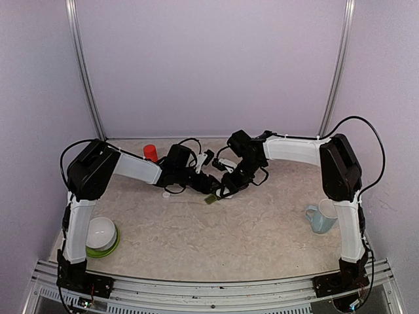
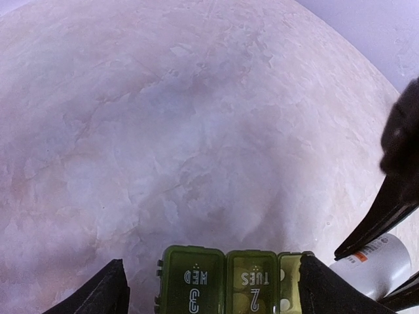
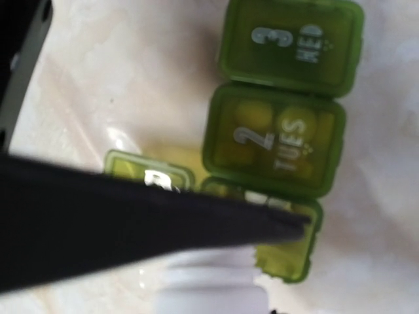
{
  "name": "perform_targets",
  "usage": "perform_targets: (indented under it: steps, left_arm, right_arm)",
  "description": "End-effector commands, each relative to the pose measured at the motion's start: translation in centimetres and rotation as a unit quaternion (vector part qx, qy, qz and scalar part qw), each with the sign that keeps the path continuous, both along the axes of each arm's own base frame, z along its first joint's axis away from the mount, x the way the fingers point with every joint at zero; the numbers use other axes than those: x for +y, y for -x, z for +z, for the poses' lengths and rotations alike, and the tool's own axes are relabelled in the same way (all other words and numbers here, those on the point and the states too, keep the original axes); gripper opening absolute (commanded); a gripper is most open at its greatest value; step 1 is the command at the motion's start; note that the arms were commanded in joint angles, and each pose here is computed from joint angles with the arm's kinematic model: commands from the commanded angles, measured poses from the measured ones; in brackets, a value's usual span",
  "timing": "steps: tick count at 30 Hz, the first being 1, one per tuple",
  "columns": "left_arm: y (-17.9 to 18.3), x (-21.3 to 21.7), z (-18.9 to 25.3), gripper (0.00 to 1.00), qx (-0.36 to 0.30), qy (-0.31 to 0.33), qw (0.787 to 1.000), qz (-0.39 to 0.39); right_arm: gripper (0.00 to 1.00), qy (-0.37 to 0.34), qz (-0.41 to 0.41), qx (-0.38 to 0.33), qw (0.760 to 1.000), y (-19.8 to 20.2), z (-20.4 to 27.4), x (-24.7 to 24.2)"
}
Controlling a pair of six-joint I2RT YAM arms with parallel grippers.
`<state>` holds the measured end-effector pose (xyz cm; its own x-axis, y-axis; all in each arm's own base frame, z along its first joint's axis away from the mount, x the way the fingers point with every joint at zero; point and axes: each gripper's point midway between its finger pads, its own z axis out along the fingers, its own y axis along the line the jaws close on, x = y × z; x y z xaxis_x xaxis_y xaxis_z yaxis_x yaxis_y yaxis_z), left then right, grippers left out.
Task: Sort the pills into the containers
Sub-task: Pour the pill into the compartment of the pill container.
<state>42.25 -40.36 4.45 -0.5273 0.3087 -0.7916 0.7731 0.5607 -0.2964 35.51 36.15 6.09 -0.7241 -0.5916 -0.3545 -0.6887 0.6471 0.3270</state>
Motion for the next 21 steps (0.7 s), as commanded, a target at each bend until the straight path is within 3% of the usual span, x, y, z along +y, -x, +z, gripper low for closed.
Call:
perform_targets:
  steps: [1, 21]
  left_arm:
    - [0.1, -0.1, -1.2, 0.85, 0.007, -0.003, 1.0, -0.015]
    - [1.9, -0.9, -1.5, 0.79, 0.022, 0.016, 0.998, -0.056]
  right_arm:
    - [0.01, -0.007, 0.007, -0.019, 1.0, -0.3, 1.2, 0.6]
    - [0.01, 0.015, -0.01, -0.037, 0.999, -1.2, 1.2, -0.6]
